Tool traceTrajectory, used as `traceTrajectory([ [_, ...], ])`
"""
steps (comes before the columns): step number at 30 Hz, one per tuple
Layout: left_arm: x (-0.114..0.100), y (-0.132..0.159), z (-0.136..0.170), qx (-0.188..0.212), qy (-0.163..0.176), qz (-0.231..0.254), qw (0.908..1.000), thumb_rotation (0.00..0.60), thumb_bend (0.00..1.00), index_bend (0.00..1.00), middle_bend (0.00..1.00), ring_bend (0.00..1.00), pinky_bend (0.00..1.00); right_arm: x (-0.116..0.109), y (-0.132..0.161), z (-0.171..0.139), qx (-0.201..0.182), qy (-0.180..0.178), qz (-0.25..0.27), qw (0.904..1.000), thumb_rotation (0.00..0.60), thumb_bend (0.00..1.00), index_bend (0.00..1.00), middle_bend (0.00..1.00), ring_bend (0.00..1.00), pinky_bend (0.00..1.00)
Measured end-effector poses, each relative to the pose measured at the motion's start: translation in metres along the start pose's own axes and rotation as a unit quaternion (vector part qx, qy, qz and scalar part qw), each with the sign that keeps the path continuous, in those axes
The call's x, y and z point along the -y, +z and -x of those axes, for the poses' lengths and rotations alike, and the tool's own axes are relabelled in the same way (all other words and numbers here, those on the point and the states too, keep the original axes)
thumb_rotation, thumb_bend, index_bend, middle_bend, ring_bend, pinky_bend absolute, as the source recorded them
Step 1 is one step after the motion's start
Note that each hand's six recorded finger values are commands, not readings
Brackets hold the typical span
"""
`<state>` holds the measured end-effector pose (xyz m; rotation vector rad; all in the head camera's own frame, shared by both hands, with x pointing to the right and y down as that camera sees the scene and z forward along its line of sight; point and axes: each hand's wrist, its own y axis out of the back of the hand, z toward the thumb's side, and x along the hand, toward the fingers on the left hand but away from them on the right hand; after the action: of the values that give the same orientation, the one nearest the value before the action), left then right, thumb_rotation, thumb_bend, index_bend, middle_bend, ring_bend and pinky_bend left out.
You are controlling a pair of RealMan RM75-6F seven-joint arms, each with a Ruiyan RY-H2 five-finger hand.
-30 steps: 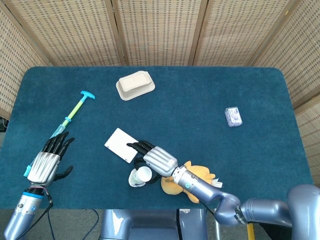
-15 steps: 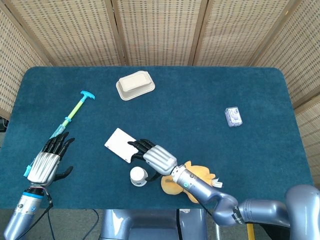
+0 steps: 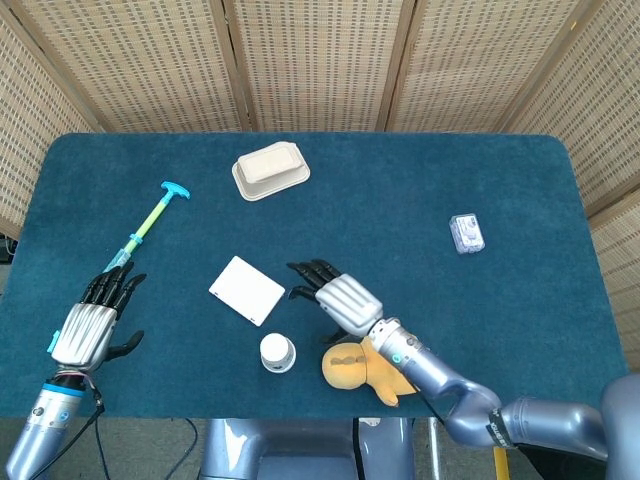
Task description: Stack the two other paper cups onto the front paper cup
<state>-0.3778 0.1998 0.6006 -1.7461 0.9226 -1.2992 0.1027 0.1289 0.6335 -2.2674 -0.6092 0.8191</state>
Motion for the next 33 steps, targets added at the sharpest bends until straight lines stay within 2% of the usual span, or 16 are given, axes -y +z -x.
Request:
traceTrajectory([
  [6, 0.0, 0.001, 0.0, 0.0, 0.001, -0.001, 1.0, 0.6, 0.3, 0.09, 0.0, 0.0, 0.08, -0.026, -0.048, -0.037, 0.063, -0.039, -0.022, 0.997, 0.6, 0.2, 0.21, 0.0, 0.0, 0.0],
  [14, -0.001, 0.001, 0.0, -0.004, 0.008, -0.001, 1.0, 0.6, 0.29, 0.05, 0.0, 0.0, 0.08, -0.035, -0.093, -0.087, 0.129, -0.068, -0.025, 0.9891, 0.6, 0.2, 0.17, 0.0, 0.0, 0.0],
  [19, -0.003, -0.001, -0.001, -0.009, 0.016, 0.003, 0.9998, 0.6, 0.28, 0.0, 0.0, 0.0, 0.08, -0.03, -0.117, -0.12, 0.17, -0.077, -0.039, 0.9816, 0.6, 0.2, 0.14, 0.0, 0.0, 0.0],
  [25, -0.007, -0.006, -0.001, -0.019, 0.026, 0.01, 0.9994, 0.6, 0.21, 0.0, 0.0, 0.0, 0.06, -0.021, -0.136, -0.157, 0.212, -0.09, -0.068, 0.9707, 0.6, 0.2, 0.09, 0.0, 0.0, 0.0],
  [33, -0.008, -0.01, 0.0, -0.026, 0.028, 0.008, 0.9992, 0.6, 0.21, 0.0, 0.0, 0.0, 0.06, -0.003, -0.153, -0.203, 0.268, -0.1, -0.09, 0.9538, 0.6, 0.2, 0.07, 0.0, 0.0, 0.0],
])
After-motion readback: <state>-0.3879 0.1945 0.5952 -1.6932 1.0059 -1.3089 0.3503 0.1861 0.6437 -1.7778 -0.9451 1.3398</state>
